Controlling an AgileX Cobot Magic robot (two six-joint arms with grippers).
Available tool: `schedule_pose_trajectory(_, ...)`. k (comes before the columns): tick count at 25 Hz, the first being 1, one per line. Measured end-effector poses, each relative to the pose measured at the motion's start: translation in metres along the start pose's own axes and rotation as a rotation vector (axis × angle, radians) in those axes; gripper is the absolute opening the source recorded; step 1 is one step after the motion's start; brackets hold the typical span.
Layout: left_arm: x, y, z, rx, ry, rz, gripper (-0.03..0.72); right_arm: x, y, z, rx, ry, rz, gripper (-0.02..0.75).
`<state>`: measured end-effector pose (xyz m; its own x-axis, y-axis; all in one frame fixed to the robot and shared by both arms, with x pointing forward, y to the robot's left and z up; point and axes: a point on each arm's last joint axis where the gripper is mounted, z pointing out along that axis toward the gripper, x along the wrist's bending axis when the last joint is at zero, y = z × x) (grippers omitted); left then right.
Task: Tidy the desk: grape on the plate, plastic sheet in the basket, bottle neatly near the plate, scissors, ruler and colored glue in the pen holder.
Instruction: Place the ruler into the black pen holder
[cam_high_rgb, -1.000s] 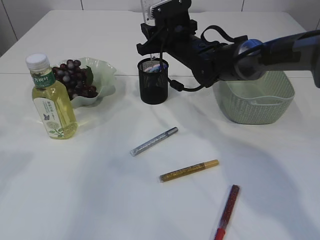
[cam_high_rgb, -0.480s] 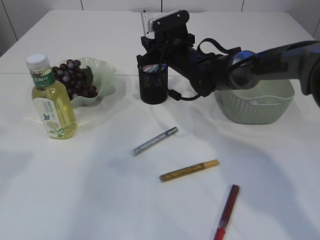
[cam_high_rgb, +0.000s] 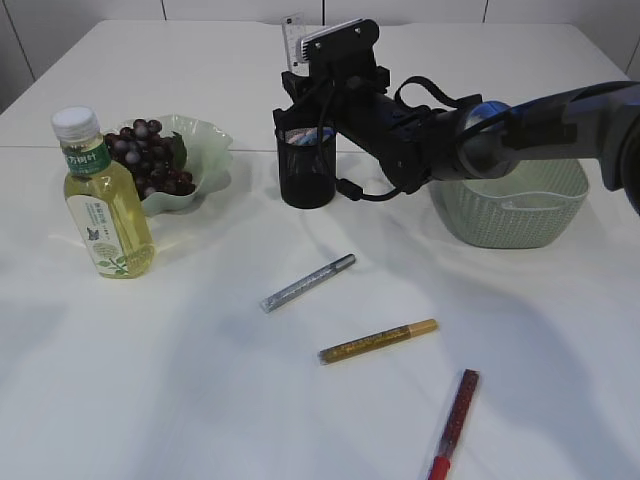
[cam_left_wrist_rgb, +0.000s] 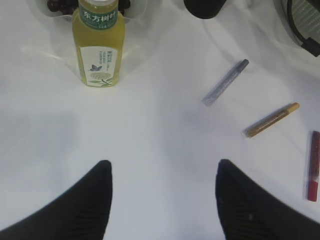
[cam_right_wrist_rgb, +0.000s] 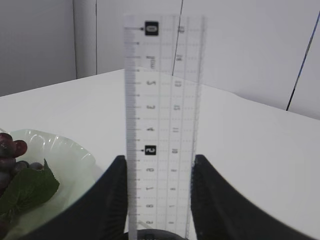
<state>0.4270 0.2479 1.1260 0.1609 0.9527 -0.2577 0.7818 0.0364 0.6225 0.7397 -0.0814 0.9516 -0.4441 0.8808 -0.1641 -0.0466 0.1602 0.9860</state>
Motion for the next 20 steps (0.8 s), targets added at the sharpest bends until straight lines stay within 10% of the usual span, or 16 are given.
schedule_pose_trajectory(20,0.0000,0.0002,0.0000,-0.002,0.000,0.000,0.477,-0.0018,0.0047,0.0035,0.036,-0.002,-0.002,0.417)
